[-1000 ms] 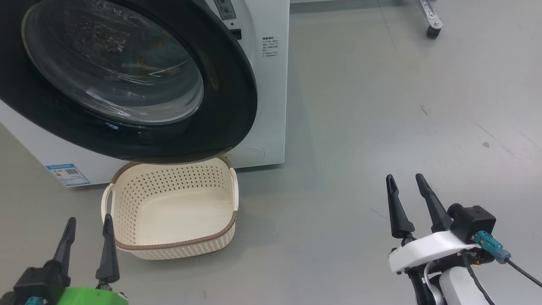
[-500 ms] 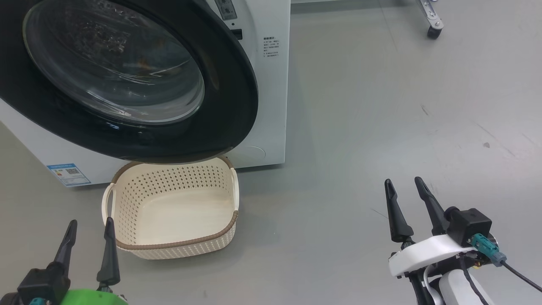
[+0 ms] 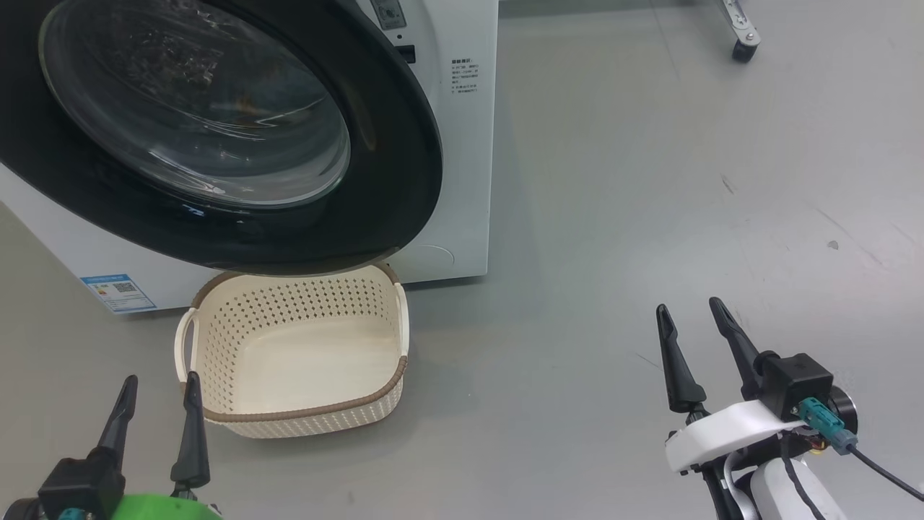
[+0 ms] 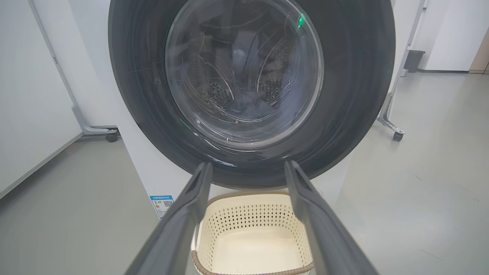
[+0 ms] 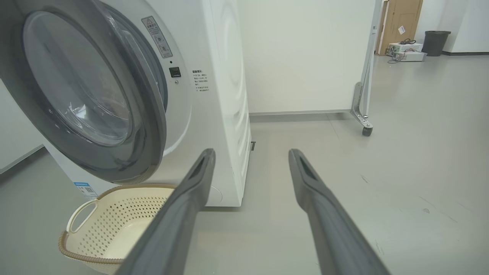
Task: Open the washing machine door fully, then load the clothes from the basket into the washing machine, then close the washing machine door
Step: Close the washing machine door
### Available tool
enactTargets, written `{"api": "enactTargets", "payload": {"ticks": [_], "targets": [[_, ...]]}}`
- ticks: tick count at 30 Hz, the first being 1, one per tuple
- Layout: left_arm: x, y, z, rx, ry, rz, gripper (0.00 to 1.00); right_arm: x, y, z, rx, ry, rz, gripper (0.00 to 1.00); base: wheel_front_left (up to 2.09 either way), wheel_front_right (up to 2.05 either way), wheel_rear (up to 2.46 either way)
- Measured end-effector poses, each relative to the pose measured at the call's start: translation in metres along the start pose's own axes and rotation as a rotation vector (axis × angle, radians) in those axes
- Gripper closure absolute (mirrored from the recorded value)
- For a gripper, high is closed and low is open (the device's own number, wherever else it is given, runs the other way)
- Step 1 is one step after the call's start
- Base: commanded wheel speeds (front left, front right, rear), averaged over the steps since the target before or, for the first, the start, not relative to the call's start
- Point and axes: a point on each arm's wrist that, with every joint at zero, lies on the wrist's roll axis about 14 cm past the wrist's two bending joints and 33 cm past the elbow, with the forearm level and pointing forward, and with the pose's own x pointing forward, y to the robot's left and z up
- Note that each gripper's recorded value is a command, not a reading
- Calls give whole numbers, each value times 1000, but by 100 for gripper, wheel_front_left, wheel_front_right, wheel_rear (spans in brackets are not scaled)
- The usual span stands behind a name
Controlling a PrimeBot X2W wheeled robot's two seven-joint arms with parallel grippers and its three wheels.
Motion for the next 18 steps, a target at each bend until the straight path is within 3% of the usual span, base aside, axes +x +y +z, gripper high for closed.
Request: {"api": "enactTargets", "payload": {"ticks": [7, 8, 9, 10, 14, 18], "targets": [[-1, 4, 0, 4, 0, 16, 0, 1, -1, -2, -55, 9, -2, 0, 0, 0, 0], [-1, 5, 0, 5, -1, 18, 0, 1, -1, -2, -55, 9, -2, 13, 0, 0, 0], [-1, 6, 0, 6, -1, 21, 0, 1, -1, -2, -56, 10, 0, 65, 0, 0, 0], [-1, 7, 0, 7, -2, 24, 0, 2, -1, -2, -57, 10, 0, 100, 0, 0, 0], [-2, 10, 1, 7, -2, 33, 0, 5, 1, 5, -56, -13, 1, 100, 0, 0, 0], [-3, 11, 1, 5, -2, 36, 0, 17, 10, 37, -67, -112, 31, 100, 0, 0, 0]]}}
